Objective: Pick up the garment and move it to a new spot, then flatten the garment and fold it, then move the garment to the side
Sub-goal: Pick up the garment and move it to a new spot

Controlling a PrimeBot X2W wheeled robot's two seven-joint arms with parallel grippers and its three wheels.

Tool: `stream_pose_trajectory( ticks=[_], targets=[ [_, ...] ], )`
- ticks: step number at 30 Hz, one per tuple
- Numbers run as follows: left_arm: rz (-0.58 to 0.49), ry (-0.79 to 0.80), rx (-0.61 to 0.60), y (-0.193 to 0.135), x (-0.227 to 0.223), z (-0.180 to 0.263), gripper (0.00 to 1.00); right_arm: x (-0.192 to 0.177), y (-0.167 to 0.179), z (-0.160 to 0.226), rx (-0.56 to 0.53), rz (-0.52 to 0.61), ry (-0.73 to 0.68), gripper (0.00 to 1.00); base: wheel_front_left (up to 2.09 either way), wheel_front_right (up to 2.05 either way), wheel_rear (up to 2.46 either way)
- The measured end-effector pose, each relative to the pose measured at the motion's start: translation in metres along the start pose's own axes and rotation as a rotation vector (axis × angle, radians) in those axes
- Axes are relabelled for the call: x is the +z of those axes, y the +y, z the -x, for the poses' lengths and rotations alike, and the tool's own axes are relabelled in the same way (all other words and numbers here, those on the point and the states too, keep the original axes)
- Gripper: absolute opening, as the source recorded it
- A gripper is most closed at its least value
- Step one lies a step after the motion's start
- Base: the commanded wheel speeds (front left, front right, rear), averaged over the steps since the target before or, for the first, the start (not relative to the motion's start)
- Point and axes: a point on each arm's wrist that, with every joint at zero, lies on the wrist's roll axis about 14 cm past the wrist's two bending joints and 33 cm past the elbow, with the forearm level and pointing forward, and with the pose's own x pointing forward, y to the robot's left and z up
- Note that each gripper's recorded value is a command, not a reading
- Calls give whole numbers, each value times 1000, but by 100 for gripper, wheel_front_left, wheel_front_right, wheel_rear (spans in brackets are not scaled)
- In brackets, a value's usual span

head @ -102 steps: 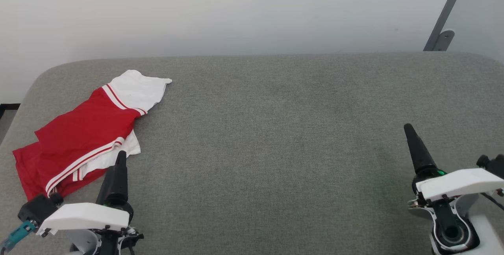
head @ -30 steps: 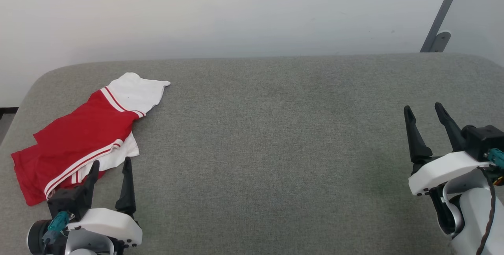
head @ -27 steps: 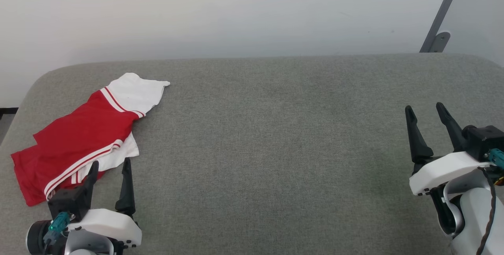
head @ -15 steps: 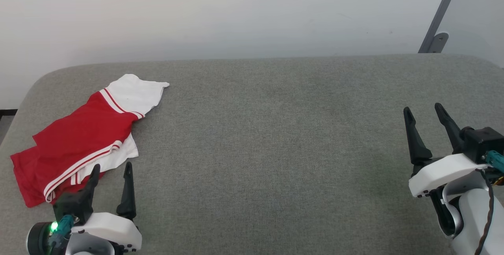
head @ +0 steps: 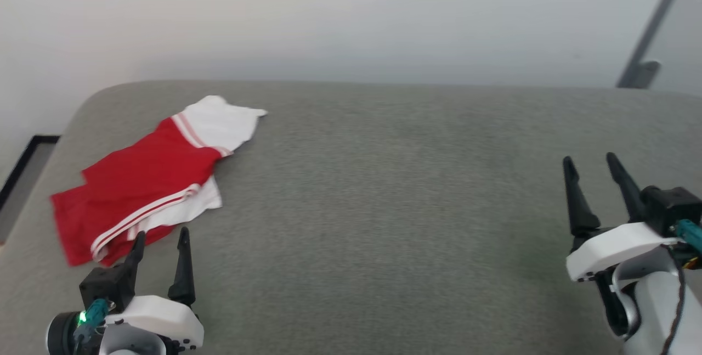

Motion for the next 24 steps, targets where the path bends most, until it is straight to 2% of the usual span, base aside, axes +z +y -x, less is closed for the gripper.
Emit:
stream_pose_trajectory(
  ticks=[8,15,24],
  targets=[
    [26,11,157,46,-7,38,100,-18,72,-17,167,-53,39,100,0,0,0],
    [43,5,336,93,-9,87,100,-28,155,-24,353,-121,70,100,0,0,0],
    [64,5,533,127,-17,154,100,-34,255,-14,587,-196,111,100,0,0,0]
  ],
)
